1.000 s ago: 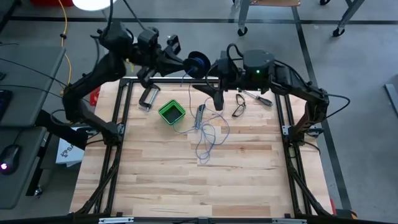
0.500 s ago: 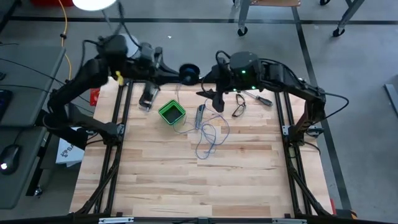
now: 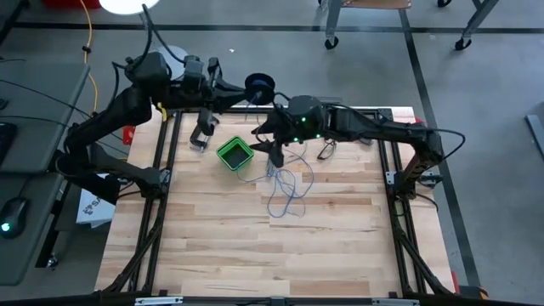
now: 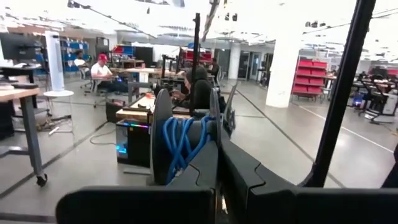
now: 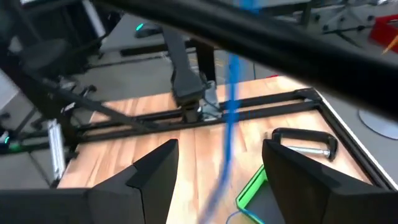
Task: Coil cords
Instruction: Coil the blue wire onto the spool
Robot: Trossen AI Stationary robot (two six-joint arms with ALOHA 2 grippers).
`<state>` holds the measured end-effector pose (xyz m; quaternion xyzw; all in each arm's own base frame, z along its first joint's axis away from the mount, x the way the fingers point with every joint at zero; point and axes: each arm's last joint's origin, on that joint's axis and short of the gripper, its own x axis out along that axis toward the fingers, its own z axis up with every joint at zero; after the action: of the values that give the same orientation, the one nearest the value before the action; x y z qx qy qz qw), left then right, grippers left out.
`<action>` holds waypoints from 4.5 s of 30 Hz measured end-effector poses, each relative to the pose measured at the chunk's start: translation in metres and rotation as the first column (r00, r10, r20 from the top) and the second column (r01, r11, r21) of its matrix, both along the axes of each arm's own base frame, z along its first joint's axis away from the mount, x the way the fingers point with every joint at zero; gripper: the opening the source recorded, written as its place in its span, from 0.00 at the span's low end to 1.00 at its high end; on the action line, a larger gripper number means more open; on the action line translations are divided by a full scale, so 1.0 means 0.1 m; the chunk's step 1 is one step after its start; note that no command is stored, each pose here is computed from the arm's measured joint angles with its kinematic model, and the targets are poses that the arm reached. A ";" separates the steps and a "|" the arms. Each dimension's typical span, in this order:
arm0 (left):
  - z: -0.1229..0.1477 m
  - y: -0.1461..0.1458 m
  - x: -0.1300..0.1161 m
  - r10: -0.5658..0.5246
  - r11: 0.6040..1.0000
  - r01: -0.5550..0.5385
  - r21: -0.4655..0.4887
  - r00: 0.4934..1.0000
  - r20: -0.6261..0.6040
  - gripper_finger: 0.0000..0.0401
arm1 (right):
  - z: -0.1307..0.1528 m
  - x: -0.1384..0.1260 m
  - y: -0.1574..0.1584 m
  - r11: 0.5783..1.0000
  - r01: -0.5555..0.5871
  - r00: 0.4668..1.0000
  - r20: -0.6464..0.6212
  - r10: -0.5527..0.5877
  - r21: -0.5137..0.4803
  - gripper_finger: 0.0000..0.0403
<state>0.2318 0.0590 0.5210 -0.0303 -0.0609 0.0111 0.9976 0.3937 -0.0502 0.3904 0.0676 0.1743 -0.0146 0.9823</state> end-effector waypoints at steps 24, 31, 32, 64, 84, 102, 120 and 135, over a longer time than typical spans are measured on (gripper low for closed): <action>0.01 0.01 -0.03 0.055 0.998 -0.055 0.004 0.998 0.003 0.00 | 0.31 -0.14 -0.02 0.989 0.119 0.988 0.106 -0.110 -0.086 0.31; 0.01 0.01 -0.03 0.055 0.998 -0.055 0.003 0.998 0.002 0.00 | 0.32 -0.14 -0.02 0.989 0.119 0.988 0.106 -0.110 -0.085 0.22; 0.01 0.01 -0.03 0.055 0.998 -0.055 0.003 0.998 0.002 0.00 | 0.32 -0.14 -0.02 0.989 0.119 0.988 0.106 -0.109 -0.085 0.22; 0.15 -0.04 -0.42 0.014 0.905 -0.047 -0.422 0.997 -0.079 0.00 | 0.93 -0.86 0.25 0.998 0.055 0.972 0.232 -0.046 -0.034 0.00; -0.12 -0.06 0.67 -0.608 0.548 0.455 -0.702 0.793 0.039 0.00 | 1.10 -0.90 0.26 0.992 0.027 0.925 0.378 0.021 -0.122 0.00; 0.04 0.20 0.90 -0.544 0.610 0.661 -0.437 0.750 0.375 0.00 | 1.20 -0.91 0.26 1.000 0.025 0.880 0.474 -0.027 0.010 0.16; 0.47 0.35 0.23 -0.369 0.822 0.537 -0.189 0.756 0.541 0.00 | 1.04 -0.83 0.21 0.982 0.190 0.916 0.359 -0.181 0.011 0.47; 0.41 0.26 0.39 -0.362 0.810 0.543 -0.221 0.760 0.540 0.00 | 0.87 -0.49 0.16 0.993 0.099 0.914 0.388 -0.119 0.071 0.47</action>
<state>0.2704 0.0848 0.5616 -0.2306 -0.2898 -0.2310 0.8997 0.3450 -0.0343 0.4778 0.1030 -0.0293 -0.0512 0.9929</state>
